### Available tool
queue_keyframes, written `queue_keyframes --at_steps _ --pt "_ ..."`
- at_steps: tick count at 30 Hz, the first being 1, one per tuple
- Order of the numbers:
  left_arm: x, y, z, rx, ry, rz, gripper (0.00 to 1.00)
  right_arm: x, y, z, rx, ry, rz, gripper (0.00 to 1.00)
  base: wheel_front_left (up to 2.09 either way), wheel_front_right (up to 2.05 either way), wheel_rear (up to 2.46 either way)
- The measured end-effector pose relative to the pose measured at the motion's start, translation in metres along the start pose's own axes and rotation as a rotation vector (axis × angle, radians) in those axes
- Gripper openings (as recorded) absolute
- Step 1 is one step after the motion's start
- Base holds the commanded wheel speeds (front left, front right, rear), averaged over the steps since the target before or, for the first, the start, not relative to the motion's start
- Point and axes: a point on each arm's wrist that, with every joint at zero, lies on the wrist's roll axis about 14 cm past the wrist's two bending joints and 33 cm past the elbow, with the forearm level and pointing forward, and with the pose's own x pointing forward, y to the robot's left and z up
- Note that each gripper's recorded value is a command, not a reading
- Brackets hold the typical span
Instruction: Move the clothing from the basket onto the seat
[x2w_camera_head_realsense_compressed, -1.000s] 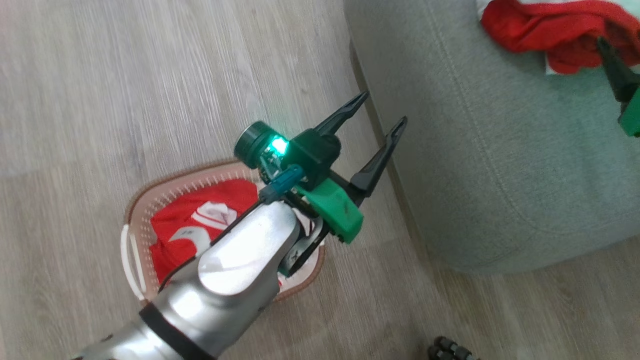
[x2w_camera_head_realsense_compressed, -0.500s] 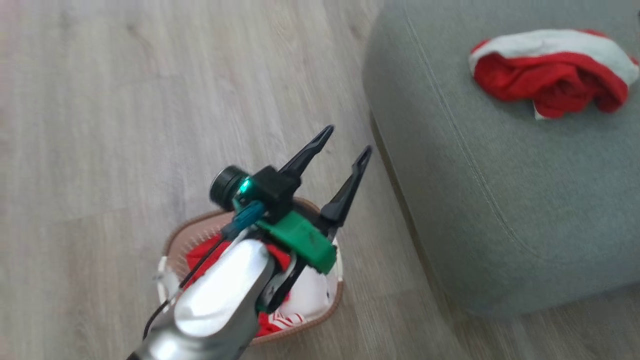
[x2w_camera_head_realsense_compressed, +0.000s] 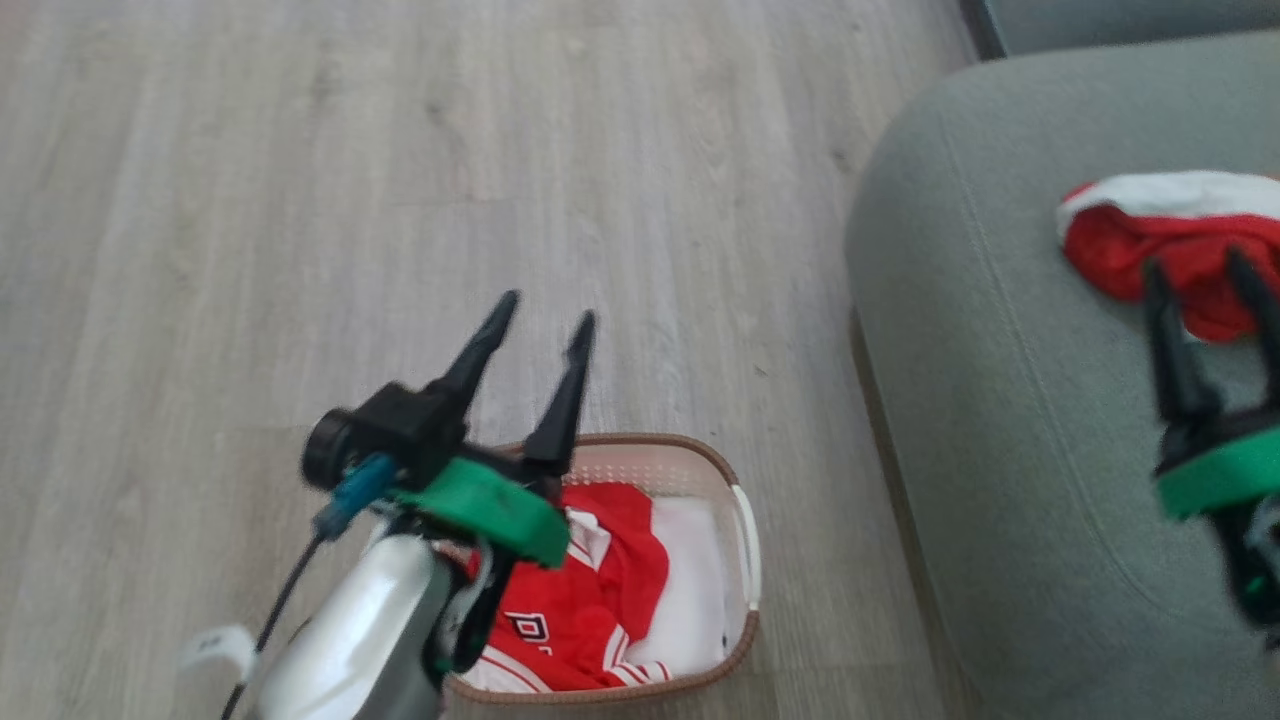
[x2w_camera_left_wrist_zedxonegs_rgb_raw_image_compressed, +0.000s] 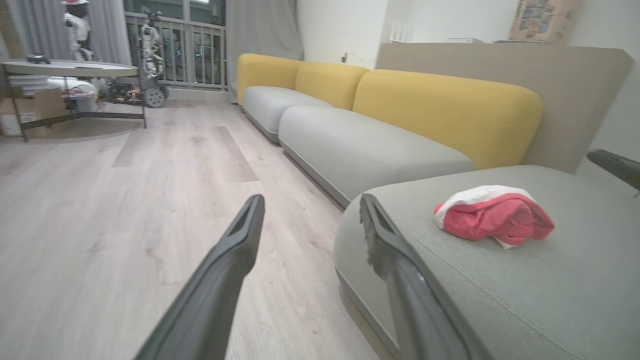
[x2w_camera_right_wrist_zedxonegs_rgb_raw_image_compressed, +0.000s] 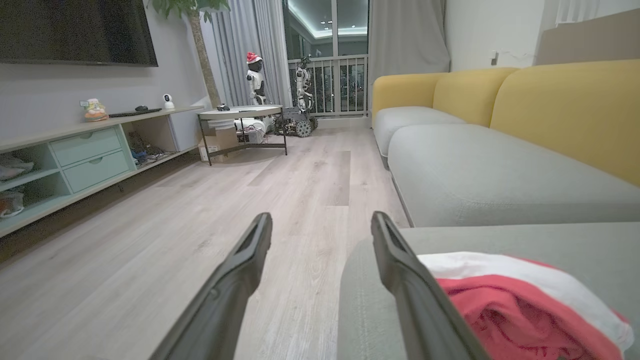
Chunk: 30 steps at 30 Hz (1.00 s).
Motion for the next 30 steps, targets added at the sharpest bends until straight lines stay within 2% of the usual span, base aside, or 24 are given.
queue_keyframes --at_steps 4,14,21,30 --pt "-0.022 0.03 0.004 0.003 -0.01 0.126 1.0 -0.011 0.032 -0.013 0.036 0.009 0.047 1.0 0.0 0.0 0.0" --pt "-0.077 0.082 0.003 0.013 -0.005 0.351 1.0 -0.028 0.07 -0.01 0.092 -0.037 0.073 1.0 0.0 0.0 0.0" --pt "-0.093 0.09 -0.003 0.041 0.009 0.407 1.0 -0.034 0.082 -0.013 0.091 -0.036 0.082 1.0 0.0 0.0 0.0" --pt "-0.09 0.092 -0.003 0.04 -0.003 0.412 1.0 -0.032 0.083 -0.016 0.091 -0.032 0.081 1.0 0.0 0.0 0.0"
